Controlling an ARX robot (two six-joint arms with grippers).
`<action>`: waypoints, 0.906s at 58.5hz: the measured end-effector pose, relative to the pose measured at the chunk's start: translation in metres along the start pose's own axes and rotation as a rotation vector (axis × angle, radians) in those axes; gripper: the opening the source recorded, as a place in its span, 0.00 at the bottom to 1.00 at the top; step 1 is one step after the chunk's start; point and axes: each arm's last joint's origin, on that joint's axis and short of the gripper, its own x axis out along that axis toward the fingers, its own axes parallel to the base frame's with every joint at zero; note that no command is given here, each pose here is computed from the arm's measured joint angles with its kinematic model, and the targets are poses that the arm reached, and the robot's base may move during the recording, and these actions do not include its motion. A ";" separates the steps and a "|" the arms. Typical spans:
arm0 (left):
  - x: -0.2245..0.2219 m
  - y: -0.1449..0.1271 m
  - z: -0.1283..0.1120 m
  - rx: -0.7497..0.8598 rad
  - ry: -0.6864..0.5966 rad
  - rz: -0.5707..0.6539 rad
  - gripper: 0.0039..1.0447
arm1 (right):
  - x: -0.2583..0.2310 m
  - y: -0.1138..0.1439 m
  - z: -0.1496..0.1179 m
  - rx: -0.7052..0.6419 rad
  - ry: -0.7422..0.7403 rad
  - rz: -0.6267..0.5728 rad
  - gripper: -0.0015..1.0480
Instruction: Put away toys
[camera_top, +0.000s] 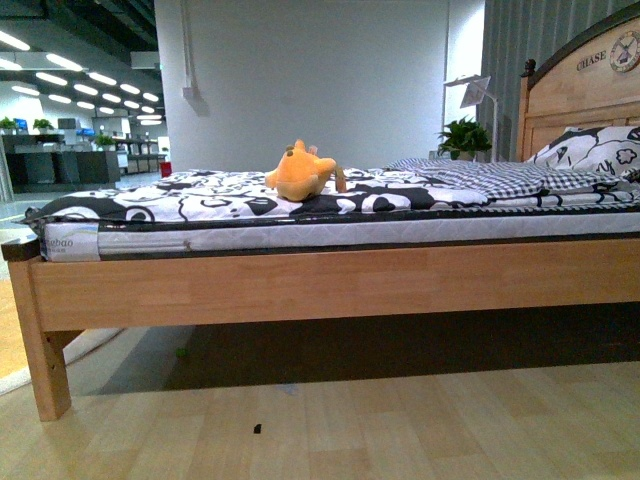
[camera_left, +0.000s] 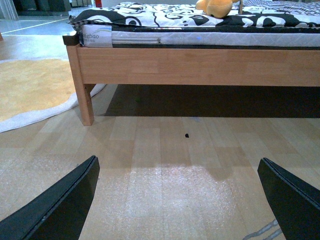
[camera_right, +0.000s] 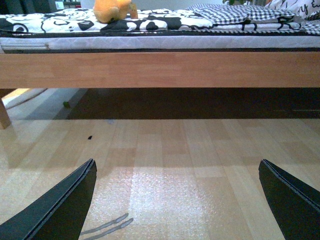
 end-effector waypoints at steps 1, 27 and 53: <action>0.000 0.000 0.000 0.000 0.000 0.000 0.94 | 0.000 0.000 0.000 0.000 0.000 0.000 0.94; 0.000 0.000 0.000 0.000 0.000 0.000 0.94 | 0.000 0.000 0.000 0.000 0.000 0.000 0.94; 0.000 0.000 0.000 0.000 0.000 0.000 0.94 | 0.000 0.000 0.000 0.000 0.000 0.000 0.94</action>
